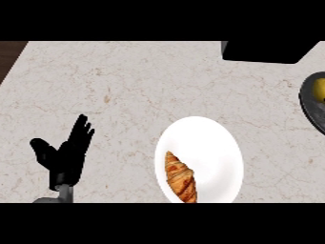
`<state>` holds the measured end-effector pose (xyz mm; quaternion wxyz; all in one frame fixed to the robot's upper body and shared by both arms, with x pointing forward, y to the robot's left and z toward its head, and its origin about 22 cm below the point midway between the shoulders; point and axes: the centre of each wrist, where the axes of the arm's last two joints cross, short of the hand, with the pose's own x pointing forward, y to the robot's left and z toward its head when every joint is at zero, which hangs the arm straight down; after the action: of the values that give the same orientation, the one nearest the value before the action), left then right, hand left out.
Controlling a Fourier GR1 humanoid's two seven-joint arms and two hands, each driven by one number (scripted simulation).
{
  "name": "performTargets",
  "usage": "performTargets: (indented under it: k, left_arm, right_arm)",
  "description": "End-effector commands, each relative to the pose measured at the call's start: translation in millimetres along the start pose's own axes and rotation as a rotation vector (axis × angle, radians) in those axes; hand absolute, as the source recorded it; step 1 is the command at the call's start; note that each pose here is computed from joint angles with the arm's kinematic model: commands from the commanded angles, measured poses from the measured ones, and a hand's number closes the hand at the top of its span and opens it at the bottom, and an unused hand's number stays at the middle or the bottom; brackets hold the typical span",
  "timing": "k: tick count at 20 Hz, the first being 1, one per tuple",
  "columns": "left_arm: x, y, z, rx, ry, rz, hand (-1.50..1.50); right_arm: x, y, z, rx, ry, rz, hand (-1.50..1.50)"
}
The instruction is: Pick the lemon from the plate and place it in the pan
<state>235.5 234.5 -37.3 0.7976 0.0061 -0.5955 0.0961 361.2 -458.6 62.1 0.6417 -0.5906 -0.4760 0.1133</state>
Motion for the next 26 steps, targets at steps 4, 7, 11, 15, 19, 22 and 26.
performTargets:
  k: [4, 7, 11, 15, 19, 22, 26]
  left_arm:
    - [-4, -3, 2, 0.010, 0.015, 0.001, 0.00]
    - [-8, -4, 4, 0.032, 0.019, 0.006, 0.00]
    - [-3, 8, 5, 0.037, 0.011, 0.011, 0.00]
    - [-3, 5, 12, 0.062, 0.032, 0.014, 0.00]
    - [-3, 21, 7, 0.077, 0.033, 0.004, 0.00]
    - [-23, 3, 7, 0.065, 0.065, 0.016, 0.00]
    - [-18, 19, 2, 0.079, 0.022, 0.020, 0.00]
  right_arm:
    - [11, -9, -7, -0.045, -0.034, -0.452, -1.50]
    - [-10, -16, -8, -0.050, -0.013, -0.601, -1.50]
    - [-42, -50, -16, 0.006, -0.033, -0.790, -1.50]
    - [-89, -45, 3, 0.087, -0.082, -0.892, -1.50]
    - [-115, -63, 7, 0.159, -0.155, -0.957, -1.50]
    - [-118, -58, 12, 0.206, -0.198, -0.960, -1.50]
    - [-125, -50, 19, 0.198, -0.176, -0.956, -1.50]
